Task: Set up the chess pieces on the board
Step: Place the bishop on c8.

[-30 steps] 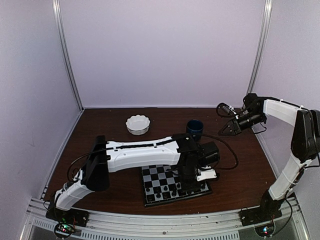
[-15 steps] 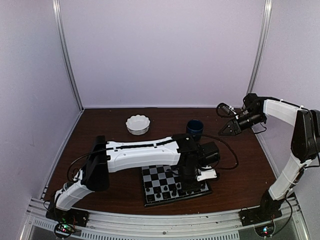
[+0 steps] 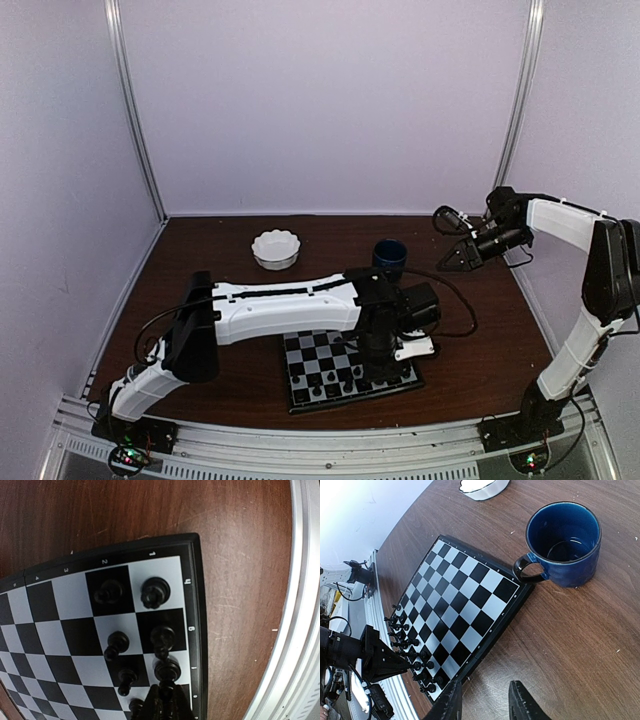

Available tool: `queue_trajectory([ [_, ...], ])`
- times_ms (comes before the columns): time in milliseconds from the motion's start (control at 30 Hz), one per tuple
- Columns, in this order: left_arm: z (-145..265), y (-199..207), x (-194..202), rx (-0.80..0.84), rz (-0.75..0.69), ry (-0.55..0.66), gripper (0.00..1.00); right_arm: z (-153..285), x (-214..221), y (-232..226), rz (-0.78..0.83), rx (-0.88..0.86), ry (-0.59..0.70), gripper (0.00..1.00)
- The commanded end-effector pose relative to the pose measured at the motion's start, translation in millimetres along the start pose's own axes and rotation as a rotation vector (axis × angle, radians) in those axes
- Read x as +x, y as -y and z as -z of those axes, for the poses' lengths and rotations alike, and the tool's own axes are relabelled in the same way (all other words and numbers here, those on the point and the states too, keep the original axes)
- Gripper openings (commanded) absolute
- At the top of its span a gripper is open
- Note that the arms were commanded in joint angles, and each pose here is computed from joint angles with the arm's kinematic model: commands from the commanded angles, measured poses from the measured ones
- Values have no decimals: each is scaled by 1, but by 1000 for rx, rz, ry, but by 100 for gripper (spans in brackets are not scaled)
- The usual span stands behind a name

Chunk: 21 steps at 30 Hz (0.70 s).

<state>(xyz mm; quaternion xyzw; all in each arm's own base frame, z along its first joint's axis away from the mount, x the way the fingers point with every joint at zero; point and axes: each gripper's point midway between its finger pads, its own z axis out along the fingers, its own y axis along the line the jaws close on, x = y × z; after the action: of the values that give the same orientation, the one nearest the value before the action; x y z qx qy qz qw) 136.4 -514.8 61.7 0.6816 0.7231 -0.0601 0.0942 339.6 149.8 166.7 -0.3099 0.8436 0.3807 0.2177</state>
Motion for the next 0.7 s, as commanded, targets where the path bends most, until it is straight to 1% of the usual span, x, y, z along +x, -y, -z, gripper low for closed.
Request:
queue_trajectory([
  [0, 4, -2, -2, -13, -5, 16, 7, 3, -8, -5, 23, -16, 15, 34],
  [67, 6, -1, -2, -7, -6, 18, 8, 3, -8, -5, 22, -17, 15, 34],
  [167, 6, 9, -2, 51, -9, 26, 8, 3, -9, -6, 24, -18, 16, 34],
  [267, 4, 11, 1, 59, -3, 16, 9, 4, -9, -6, 23, -19, 17, 34],
  [467, 13, 8, -1, 38, 2, 31, 21, 4, -9, -7, 25, -18, 18, 34],
  [600, 33, 1, -7, -1, 0, 70, 26, 9, -13, -9, 40, -2, 15, 34],
  [667, 50, -8, -12, -55, -3, 103, 27, 16, -19, -12, 56, 15, 23, 34],
])
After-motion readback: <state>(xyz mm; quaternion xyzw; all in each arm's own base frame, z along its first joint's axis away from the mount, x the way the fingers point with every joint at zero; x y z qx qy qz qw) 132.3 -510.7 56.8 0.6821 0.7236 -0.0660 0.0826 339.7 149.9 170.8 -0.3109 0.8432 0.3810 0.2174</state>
